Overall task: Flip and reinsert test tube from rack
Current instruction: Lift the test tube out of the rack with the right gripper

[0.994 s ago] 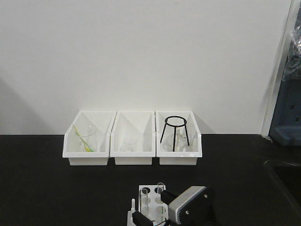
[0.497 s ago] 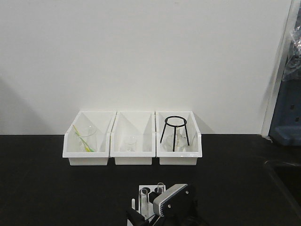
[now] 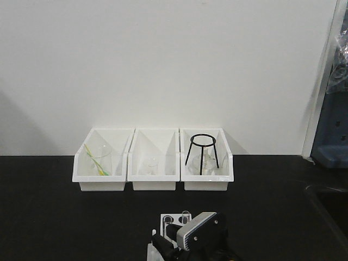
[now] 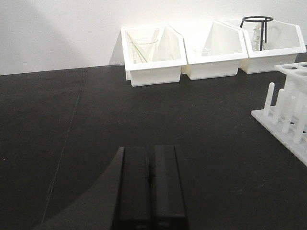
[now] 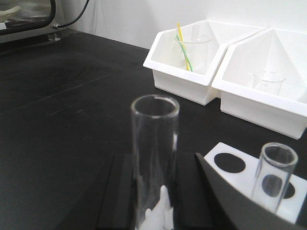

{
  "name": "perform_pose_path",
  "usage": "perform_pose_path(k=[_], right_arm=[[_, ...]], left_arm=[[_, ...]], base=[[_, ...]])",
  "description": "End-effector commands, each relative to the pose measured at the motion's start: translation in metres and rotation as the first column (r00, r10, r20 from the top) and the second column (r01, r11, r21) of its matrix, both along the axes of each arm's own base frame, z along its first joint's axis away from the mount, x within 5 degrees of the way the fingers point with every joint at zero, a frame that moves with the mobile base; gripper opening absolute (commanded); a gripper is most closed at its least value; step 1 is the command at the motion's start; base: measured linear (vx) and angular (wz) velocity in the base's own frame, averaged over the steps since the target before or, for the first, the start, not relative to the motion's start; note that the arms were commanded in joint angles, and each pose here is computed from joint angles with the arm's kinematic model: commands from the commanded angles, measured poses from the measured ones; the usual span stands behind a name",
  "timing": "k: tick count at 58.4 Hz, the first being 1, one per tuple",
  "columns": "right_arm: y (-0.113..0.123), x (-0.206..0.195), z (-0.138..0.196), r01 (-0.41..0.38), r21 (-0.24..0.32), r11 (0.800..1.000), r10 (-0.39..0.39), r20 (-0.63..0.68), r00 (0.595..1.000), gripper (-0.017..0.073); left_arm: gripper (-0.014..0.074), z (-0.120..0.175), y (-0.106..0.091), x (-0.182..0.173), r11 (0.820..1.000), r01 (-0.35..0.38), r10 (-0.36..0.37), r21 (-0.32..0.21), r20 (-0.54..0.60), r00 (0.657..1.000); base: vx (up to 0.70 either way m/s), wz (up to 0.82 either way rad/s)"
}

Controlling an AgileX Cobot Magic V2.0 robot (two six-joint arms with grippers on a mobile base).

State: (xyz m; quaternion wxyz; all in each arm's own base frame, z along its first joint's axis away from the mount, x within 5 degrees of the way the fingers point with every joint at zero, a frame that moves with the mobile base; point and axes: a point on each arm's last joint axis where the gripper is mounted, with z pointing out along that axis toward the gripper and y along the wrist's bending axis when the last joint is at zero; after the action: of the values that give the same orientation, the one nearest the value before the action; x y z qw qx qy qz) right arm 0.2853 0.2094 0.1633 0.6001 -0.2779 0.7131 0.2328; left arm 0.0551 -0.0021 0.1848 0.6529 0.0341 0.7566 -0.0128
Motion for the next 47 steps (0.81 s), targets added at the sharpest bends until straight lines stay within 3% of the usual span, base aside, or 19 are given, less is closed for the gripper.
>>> perform_pose_path(k=[1, 20, 27, 31, 33, 35, 37, 39, 41, 43, 44, 45, 47], right_arm=[[0.002, 0.001, 0.036, -0.014, 0.097, 0.995, 0.001, 0.131, 0.991, -0.0015], [-0.019, -0.024, 0.162, 0.0, 0.176, 0.984, -0.053, 0.296, 0.954, -0.0013], [-0.025, -0.031, 0.196, 0.014, 0.162, 0.987, -0.067, 0.328, 0.942, -0.0013], [-0.027, -0.034, 0.207, 0.021, 0.072, 0.997, -0.049, 0.402, 0.914, -0.0013], [-0.026, -0.035, 0.209, 0.028, -0.028, 0.999, -0.011, 0.473, 0.881, -0.0013], [-0.025, -0.037, 0.21, 0.048, -0.171, 0.984, 0.057, 0.559, 0.827, -0.0013], [-0.023, -0.039, 0.21, 0.09, -0.343, 0.935, 0.163, 0.641, 0.75, -0.0013], [-0.023, -0.04, 0.207, 0.157, -0.497, 0.853, 0.285, 0.697, 0.659, -0.0013], [-0.022, -0.04, 0.202, 0.248, -0.654, 0.715, 0.448, 0.7, 0.556, -0.0013], [-0.022, -0.04, 0.196, 0.358, -0.755, 0.549, 0.603, 0.655, 0.456, -0.0013], [-0.023, -0.039, 0.194, 0.39, -0.775, 0.497, 0.643, 0.631, 0.435, -0.0013], [-0.024, -0.039, 0.192, 0.429, -0.795, 0.43, 0.69, 0.596, 0.412, -0.0013], [-0.025, -0.038, 0.19, 0.467, -0.809, 0.357, 0.732, 0.553, 0.398, -0.0013]], left_arm=[[-0.0007, 0.009, -0.001, 0.0, 1.0, 0.014, -0.012, -0.02, 0.089, 0.996], [-0.0007, 0.009, -0.001, 0.0, 1.0, 0.014, -0.012, -0.02, 0.089, 0.996], [-0.0007, 0.009, -0.001, 0.0, 1.0, 0.014, -0.012, -0.02, 0.089, 0.996], [-0.0007, 0.009, -0.001, 0.0, 1.0, 0.014, -0.012, -0.02, 0.089, 0.996], [-0.0007, 0.009, -0.001, 0.0, 1.0, 0.014, -0.012, -0.02, 0.089, 0.996], [-0.0007, 0.009, -0.001, 0.0, 1.0, 0.014, -0.012, -0.02, 0.089, 0.996], [-0.0007, 0.009, -0.001, 0.0, 1.0, 0.014, -0.012, -0.02, 0.089, 0.996], [-0.0007, 0.009, -0.001, 0.0, 1.0, 0.014, -0.012, -0.02, 0.089, 0.996], [-0.0007, 0.009, -0.001, 0.0, 1.0, 0.014, -0.012, -0.02, 0.089, 0.996], [-0.0007, 0.009, -0.001, 0.0, 1.0, 0.014, -0.012, -0.02, 0.089, 0.996], [-0.0007, 0.009, -0.001, 0.0, 1.0, 0.014, -0.012, -0.02, 0.089, 0.996], [-0.0007, 0.009, -0.001, 0.0, 1.0, 0.014, -0.012, -0.02, 0.089, 0.996], [-0.0007, 0.009, -0.001, 0.0, 1.0, 0.014, -0.012, -0.02, 0.089, 0.996]], base=[[0.0, 0.0], [0.0, 0.0], [0.0, 0.0], [0.0, 0.0], [0.0, 0.0], [0.0, 0.0], [0.0, 0.0], [0.0, 0.0], [0.0, 0.0], [0.0, 0.0], [0.0, 0.0], [0.0, 0.0], [0.0, 0.0]])
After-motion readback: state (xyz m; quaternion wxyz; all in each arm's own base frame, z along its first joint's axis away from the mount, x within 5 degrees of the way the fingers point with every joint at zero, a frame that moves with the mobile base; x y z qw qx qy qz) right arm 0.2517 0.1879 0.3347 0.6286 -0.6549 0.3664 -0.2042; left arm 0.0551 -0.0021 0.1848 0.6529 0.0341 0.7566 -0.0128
